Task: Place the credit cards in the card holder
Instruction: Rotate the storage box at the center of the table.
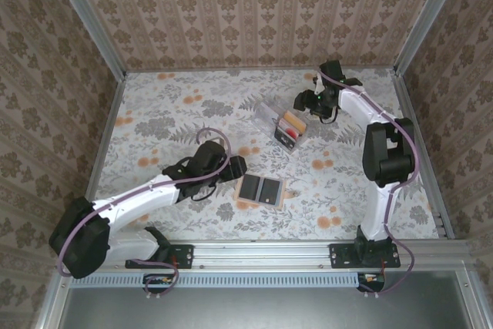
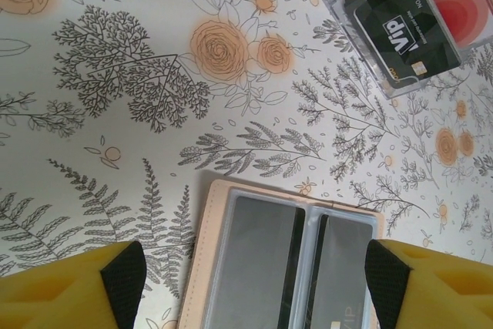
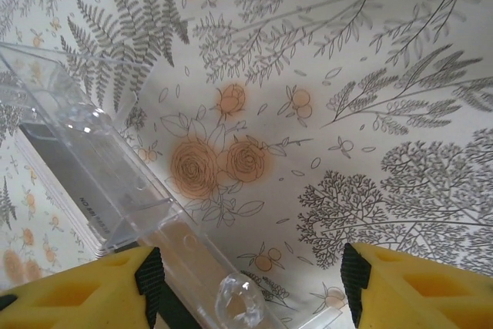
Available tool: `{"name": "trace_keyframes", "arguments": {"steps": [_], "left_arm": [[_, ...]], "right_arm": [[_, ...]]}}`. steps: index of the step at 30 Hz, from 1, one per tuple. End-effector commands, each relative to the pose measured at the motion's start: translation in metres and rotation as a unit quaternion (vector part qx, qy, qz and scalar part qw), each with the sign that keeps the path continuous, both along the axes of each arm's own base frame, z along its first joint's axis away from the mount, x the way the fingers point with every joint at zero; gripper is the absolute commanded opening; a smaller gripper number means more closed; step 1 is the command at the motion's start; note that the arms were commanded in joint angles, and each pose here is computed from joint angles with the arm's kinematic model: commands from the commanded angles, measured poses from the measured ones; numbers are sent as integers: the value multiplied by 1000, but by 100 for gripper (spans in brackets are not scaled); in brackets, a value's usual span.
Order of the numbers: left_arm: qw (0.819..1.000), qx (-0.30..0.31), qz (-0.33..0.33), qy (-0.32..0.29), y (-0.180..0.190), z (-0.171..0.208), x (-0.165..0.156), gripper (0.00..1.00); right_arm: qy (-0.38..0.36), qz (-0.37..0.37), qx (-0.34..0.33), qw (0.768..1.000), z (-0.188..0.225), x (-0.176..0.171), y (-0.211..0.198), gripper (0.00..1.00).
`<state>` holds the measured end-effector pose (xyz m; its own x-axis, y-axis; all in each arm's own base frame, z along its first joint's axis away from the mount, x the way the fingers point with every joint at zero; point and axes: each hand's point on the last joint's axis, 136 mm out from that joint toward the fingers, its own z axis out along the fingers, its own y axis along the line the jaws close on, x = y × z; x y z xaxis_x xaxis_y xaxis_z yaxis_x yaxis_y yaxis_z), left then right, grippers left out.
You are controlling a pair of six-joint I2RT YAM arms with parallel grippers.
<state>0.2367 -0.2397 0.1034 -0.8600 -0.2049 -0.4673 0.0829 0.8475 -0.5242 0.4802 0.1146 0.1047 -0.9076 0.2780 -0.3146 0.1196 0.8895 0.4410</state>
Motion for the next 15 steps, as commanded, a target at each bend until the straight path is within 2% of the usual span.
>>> {"name": "trace_keyframes", "arguments": {"steps": [1,8,15], "left_arm": [[1000,-5,-2,-3,3,2,-1,78],[1000,-8,2,-1,4,0,-1,78],[1000,-9,0,3,3,-1,-1,78]], "right_arm": [[14,20,57,998,3,-7,17,65],[7,49,141,989,22,-33,42,63],[6,69,150,986,30,-63,61,62]]}}
